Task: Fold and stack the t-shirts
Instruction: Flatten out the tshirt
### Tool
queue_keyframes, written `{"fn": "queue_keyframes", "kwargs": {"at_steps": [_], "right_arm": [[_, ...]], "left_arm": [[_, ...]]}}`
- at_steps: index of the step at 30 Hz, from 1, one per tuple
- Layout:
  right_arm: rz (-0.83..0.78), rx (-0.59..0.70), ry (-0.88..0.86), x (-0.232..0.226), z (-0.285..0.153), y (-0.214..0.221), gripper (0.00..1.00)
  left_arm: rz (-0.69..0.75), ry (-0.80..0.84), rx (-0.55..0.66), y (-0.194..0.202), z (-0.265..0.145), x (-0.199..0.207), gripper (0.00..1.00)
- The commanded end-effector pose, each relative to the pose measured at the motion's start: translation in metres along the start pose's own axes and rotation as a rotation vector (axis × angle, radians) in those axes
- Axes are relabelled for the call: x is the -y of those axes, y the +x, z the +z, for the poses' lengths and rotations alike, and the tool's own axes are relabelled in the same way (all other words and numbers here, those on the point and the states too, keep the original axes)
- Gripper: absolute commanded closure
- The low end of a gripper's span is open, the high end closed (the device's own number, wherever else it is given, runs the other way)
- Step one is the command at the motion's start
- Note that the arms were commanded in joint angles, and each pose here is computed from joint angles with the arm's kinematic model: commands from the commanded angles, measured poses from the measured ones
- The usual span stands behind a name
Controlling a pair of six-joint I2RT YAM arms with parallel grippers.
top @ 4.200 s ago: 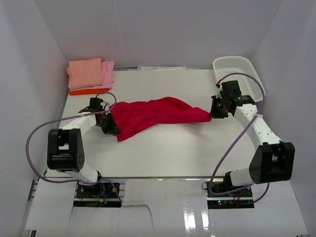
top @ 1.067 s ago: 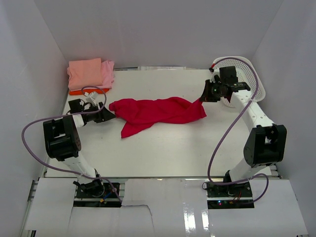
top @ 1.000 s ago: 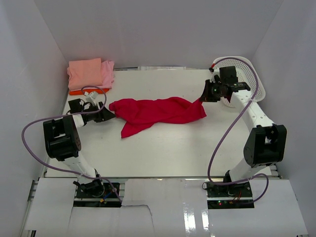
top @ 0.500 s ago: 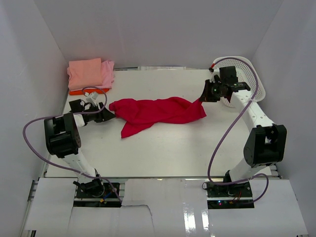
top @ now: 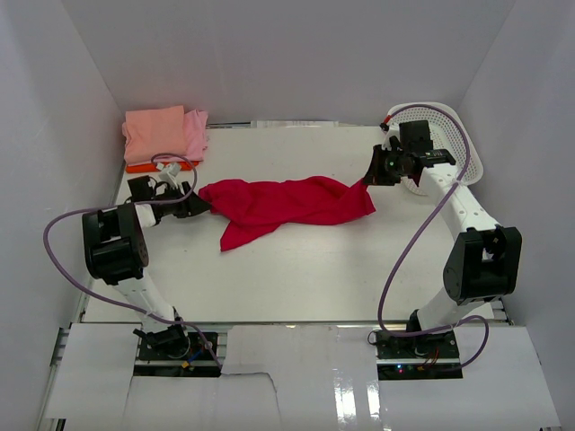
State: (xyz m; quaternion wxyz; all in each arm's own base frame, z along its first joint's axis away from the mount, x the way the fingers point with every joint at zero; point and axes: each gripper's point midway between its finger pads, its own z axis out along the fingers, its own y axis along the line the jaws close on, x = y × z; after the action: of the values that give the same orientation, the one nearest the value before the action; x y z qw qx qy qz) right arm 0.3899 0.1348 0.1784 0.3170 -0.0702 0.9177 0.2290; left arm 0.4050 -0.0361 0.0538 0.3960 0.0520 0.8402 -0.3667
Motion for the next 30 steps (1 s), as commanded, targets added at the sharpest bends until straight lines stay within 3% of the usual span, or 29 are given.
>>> {"fn": "queue_keyframes", "kwargs": {"at_steps": [1,30], "right_arm": [[-0.038,0.065,-0.014,-0.007,-0.005,-0.022,0.92],[-0.038,0.063,-0.007,-0.006,-0.007,-0.021,0.92]], "left_arm": [[0.063,0.046,0.019,-0.013,0.006,0.007,0.41],[0.083,0.084,-0.014,0.004,0.009,0.016,0.5]]}}
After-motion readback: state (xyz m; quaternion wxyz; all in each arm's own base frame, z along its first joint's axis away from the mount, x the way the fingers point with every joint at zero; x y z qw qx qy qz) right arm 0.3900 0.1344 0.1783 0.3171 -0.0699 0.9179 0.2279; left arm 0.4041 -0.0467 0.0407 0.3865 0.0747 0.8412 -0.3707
